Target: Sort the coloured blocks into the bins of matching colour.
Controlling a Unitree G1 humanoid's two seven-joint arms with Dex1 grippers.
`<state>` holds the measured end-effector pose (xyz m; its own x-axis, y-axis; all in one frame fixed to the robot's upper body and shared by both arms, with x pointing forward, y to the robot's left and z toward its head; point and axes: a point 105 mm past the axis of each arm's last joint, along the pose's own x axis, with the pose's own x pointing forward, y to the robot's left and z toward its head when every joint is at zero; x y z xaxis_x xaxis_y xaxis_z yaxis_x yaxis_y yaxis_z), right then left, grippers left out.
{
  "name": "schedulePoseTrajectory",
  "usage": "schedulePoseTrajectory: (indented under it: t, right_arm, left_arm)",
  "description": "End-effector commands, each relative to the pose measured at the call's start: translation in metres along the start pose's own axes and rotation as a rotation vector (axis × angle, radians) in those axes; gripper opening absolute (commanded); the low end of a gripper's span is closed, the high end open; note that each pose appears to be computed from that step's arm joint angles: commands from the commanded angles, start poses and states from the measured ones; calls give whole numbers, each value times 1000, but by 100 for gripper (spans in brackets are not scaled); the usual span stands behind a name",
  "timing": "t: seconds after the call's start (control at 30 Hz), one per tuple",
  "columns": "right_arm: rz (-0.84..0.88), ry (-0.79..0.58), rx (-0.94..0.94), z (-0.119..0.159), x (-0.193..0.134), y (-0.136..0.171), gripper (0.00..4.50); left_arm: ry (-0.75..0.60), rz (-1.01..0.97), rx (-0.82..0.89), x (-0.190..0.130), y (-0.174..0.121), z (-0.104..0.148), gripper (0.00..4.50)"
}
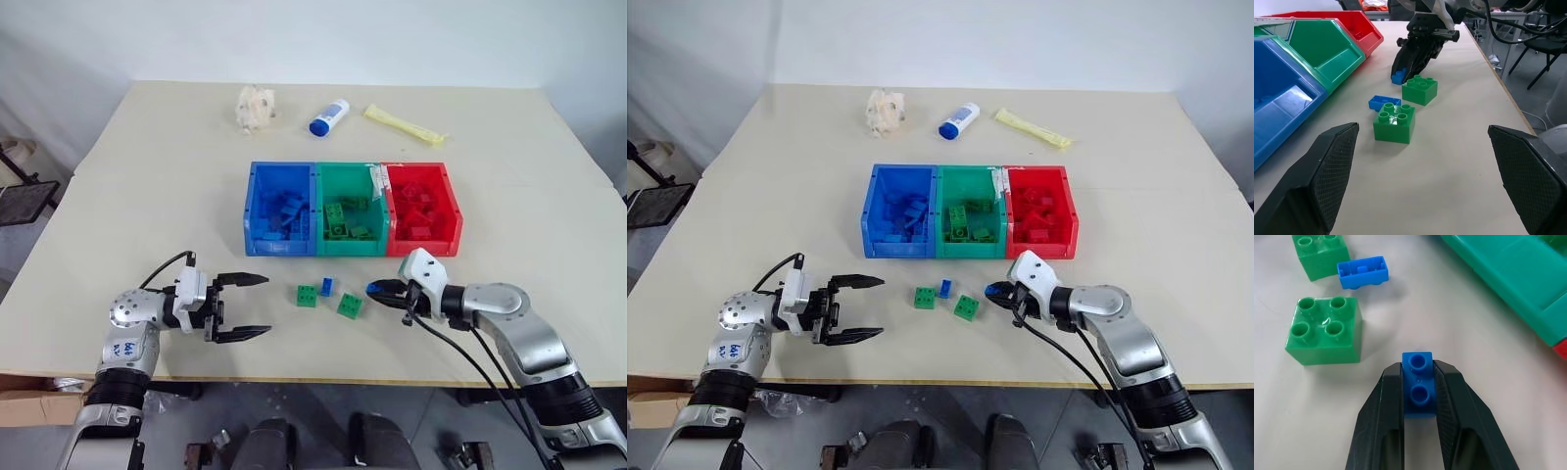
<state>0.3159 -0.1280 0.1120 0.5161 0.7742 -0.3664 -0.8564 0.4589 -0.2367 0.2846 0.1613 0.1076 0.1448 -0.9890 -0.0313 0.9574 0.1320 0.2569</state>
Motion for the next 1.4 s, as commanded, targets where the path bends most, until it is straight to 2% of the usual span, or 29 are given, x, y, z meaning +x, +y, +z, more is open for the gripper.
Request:
schedulePoseTrajectory:
  t: [0.03,0.17,0.37,0.5,0.6,0.7,0.8,1.0,1.17,1.3,1.4]
  right_arm:
    - [-24,-128,-87,43,-4,-11,45]
    - [-12,-204,-125,72,5,-16,45]
    - [15,-318,-204,113,37,-22,45]
    - [71,-443,-261,151,65,-15,45]
    - [-52,-477,-280,167,92,-28,143]
    - [-125,-541,-258,174,100,-33,237]
    - [-153,-506,-219,162,102,-38,331]
    - [2,-474,-259,131,64,-23,331]
    - [138,-342,-232,92,15,-11,331]
    - [159,-283,-208,78,-7,-9,331]
    - [165,-196,-164,55,-43,-9,331]
  left_arm:
    - [-13,-2,30,1,3,6,450]
    - [-16,-1,32,2,4,6,450]
    - [-19,5,34,2,2,5,450]
    - [-22,19,40,2,1,6,450]
    - [-23,23,40,3,-2,6,450]
    - [-24,31,42,3,-2,7,450]
    - [-23,39,44,3,-2,7,450]
    - [-19,34,41,2,-2,7,450]
    - [-21,24,35,3,-1,6,450]
    - [-21,20,33,3,-1,5,450]
    - [-19,19,30,3,-1,4,450]
